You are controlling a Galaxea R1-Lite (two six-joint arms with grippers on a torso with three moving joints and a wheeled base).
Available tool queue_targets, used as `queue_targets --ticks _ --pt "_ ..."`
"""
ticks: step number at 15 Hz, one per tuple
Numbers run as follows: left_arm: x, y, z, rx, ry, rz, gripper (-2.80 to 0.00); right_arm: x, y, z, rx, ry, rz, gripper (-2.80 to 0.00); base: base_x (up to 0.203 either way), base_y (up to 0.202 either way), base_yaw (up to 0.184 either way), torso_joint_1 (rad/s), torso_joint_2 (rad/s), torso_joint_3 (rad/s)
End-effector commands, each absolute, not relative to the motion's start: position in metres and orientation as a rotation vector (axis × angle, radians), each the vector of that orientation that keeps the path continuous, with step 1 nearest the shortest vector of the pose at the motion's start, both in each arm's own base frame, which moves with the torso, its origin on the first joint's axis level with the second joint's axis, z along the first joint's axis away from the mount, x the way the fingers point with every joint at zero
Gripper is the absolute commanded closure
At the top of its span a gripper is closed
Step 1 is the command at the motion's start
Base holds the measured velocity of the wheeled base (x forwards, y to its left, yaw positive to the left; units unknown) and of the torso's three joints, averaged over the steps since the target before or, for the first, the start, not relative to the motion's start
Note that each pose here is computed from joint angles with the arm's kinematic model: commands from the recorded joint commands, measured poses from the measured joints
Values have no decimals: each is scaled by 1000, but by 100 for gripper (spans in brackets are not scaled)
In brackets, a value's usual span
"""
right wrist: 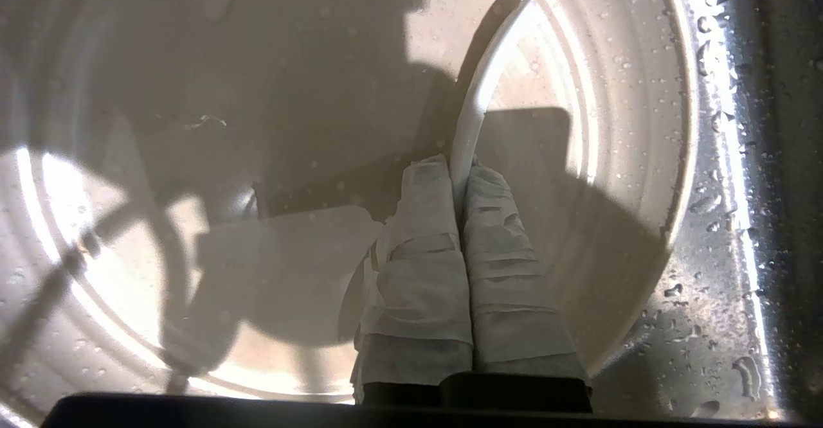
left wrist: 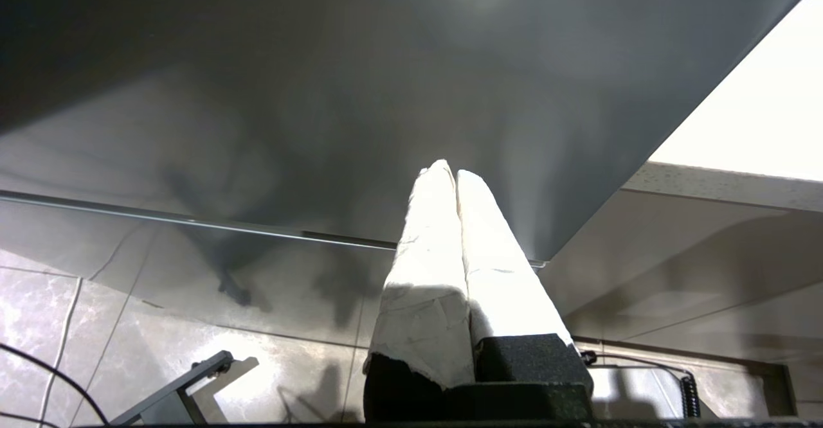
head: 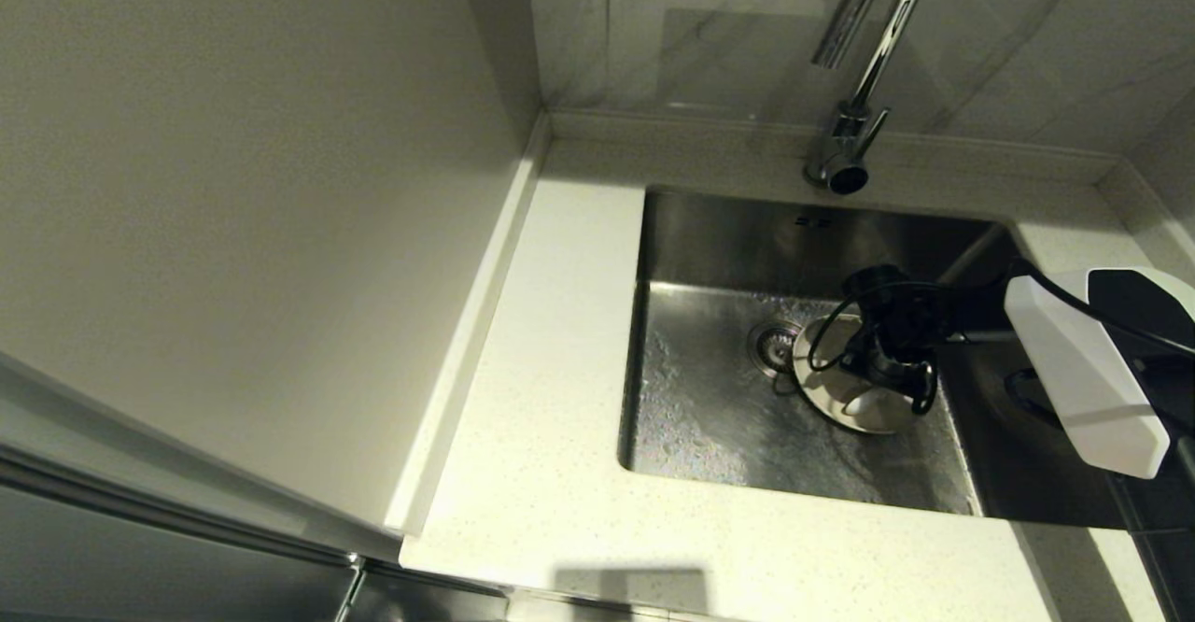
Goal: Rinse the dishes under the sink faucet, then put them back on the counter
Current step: Put a spoon back to the table from the sink
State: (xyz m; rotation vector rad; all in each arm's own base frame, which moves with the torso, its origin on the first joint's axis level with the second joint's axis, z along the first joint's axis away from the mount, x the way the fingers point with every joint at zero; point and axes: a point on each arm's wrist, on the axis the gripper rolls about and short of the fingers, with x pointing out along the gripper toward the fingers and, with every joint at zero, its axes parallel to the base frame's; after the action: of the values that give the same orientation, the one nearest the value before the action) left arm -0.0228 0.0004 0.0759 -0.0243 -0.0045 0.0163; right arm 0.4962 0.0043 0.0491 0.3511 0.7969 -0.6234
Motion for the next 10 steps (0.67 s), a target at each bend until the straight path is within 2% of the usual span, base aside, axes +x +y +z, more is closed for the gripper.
queue_targets --ticks 1,5,10 --pt "-23 0 76 -25 -8 17 0 496 4 49 353 796 -626 0 0 0 0 0 0 0" --pt "-23 0 76 -25 -8 17 0 495 0 61 345 774 -627 0 0 0 0 0 0 0" --pt "-23 0 76 -25 -8 17 0 481 -1 118 314 705 -592 0 0 0 0 0 0 0"
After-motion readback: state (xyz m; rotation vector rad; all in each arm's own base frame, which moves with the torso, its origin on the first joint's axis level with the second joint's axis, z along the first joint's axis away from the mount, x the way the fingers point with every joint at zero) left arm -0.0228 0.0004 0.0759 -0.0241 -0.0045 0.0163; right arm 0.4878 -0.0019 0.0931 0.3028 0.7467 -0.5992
